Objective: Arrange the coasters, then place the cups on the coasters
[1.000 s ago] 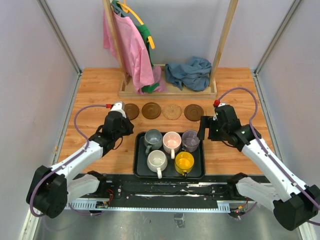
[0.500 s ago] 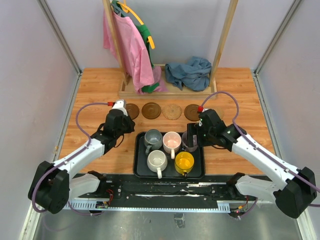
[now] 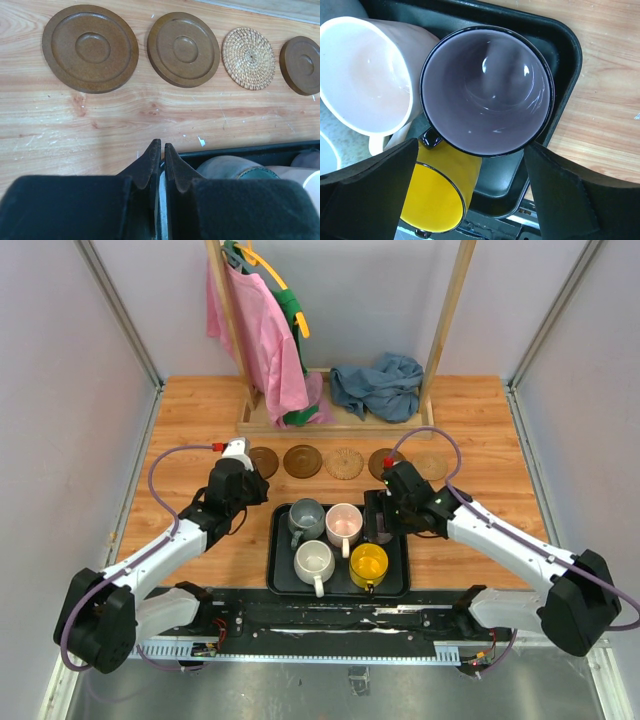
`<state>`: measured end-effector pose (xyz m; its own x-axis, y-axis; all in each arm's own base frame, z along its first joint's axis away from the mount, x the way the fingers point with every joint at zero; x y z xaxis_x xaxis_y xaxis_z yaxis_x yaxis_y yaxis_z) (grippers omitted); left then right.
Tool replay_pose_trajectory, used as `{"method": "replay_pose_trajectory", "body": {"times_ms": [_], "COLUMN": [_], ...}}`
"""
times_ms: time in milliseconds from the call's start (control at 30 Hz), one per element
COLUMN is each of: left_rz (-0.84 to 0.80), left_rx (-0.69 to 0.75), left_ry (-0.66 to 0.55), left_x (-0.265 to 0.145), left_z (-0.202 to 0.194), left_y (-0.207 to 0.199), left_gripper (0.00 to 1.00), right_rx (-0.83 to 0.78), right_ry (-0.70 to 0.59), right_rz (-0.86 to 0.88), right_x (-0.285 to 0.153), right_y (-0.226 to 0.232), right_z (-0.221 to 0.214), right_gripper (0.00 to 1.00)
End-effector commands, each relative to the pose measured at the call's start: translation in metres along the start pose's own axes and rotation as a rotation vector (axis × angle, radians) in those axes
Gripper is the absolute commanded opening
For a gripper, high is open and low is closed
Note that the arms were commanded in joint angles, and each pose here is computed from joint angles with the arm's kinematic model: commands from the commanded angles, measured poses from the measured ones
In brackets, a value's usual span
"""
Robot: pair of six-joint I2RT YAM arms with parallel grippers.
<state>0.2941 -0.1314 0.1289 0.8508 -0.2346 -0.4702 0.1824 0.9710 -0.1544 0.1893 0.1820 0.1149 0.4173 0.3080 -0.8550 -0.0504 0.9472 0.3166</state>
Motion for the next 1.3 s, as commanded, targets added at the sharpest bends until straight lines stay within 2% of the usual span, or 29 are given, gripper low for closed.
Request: {"method": "replay_pose_trajectory", "body": {"times_ms": [0, 433, 700, 967, 1267], "left_rz": [0.002, -0.004, -0.013, -0.013, -0.011], "left_rx": [0.007, 0.01, 0.002, -0.002, -0.006], "left_ry": [-0.031, -0.028, -0.022, -0.022, -0.015], "left_x": [-0.001, 0.0, 0.001, 0.001, 0.002], "left_z": [0.006, 0.004, 0.002, 0.001, -0.001], "left_y": [-0.001, -0.001, -0.003, -0.003, -0.002], "left_gripper": [0.11, 0.11, 0.11, 0.11, 0.11], "right_rx": [0.02, -0.007, -0.004, 0.006, -0.014], "right_ry": [-0.04, -0.054, -0.062, -0.07, -0.038], "right_rz": [-0.06, -0.247, -0.365, -0.329, -0.27], "right_x": [0.008, 0.014, 0.002, -0.006, 0.012], "right_y": [-0.005, -0.024, -0.046, -0.048, -0.036], "right_z": [-0.002, -0.012, -0.017, -0.022, -0.024], "right_gripper": [0.88, 0.88, 0.84, 0.76, 0.7]}}
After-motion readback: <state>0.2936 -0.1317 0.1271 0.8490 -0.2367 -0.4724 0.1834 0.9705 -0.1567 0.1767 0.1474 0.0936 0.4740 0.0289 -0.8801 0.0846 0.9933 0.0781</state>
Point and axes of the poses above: each gripper's point midway between its finger pads, its own x axis out along the fingers, its own y axis along the line the jaws close on, z = x × y, the point moved 2 cm from there along -x, back along the fingers, and after that the axes turned 11 degrees about x, right-handed, at the moved point
